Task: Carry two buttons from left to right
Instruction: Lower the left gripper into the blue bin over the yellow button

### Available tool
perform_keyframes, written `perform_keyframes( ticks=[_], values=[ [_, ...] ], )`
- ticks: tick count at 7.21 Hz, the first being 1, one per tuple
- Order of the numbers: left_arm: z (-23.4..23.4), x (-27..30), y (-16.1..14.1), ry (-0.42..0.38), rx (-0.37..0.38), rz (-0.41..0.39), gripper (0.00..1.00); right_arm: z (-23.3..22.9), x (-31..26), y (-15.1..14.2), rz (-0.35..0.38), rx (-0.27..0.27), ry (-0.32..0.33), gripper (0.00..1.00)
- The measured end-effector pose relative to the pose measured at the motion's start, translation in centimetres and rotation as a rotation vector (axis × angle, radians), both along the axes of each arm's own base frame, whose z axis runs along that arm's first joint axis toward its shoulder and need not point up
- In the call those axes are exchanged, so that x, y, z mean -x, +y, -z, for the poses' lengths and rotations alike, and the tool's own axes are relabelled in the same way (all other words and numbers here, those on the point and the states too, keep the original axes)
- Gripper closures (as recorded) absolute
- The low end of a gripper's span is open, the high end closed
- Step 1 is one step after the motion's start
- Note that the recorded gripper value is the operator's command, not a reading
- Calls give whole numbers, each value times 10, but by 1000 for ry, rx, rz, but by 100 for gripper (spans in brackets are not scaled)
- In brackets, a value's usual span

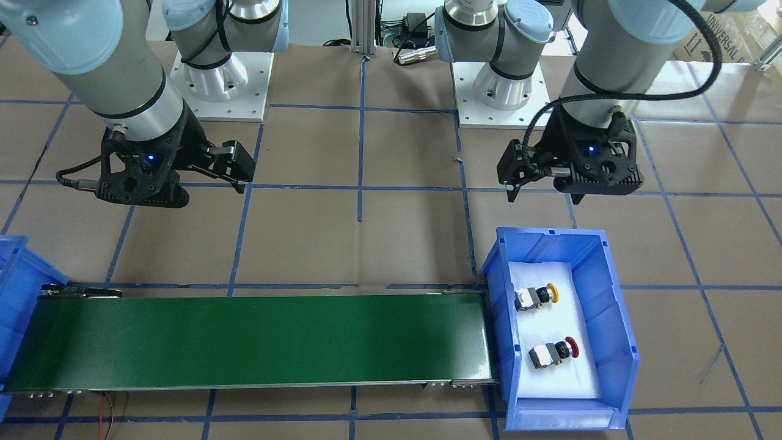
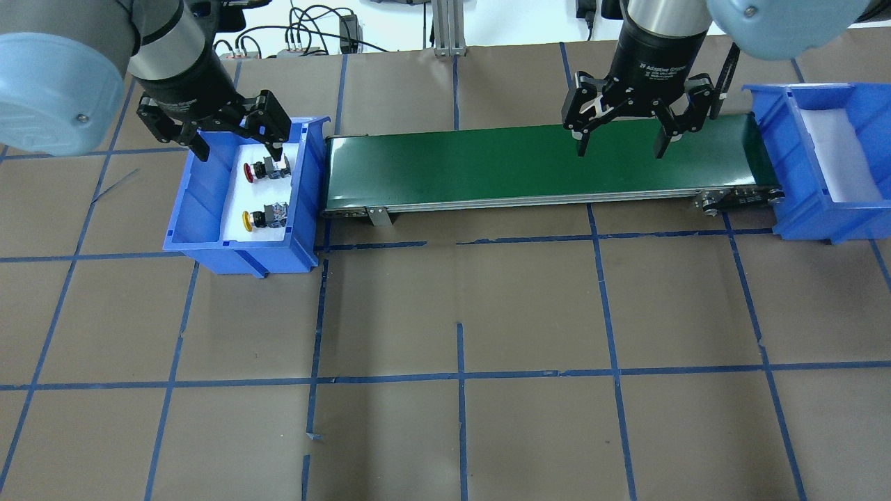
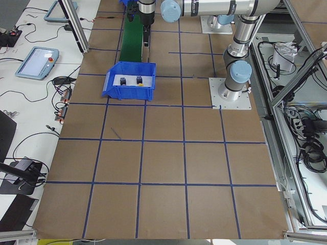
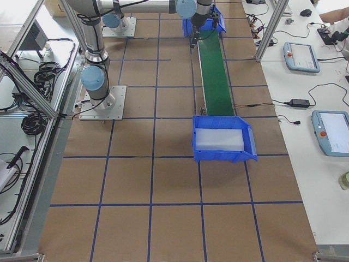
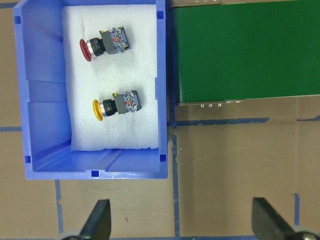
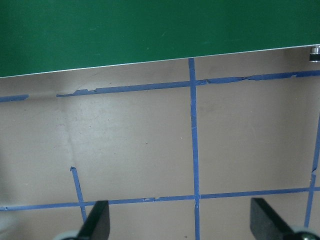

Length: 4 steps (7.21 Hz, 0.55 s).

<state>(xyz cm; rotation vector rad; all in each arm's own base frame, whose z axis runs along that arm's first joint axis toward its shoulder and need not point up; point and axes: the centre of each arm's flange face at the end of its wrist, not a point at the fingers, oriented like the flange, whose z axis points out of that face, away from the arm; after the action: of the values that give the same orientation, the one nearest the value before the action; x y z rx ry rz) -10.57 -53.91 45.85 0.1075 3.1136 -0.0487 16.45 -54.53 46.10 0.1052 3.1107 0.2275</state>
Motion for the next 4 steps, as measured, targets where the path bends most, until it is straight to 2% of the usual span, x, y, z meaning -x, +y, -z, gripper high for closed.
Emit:
perform_keyframes(
  ticks=[1,4],
  values=[
    [17,-19,-15,0,-27,92,0,0,0,0,-2,0,-1,0],
    [89,-41,-66,4,-80,567,0,-1,1,1,0,0,-1,0]
  ],
)
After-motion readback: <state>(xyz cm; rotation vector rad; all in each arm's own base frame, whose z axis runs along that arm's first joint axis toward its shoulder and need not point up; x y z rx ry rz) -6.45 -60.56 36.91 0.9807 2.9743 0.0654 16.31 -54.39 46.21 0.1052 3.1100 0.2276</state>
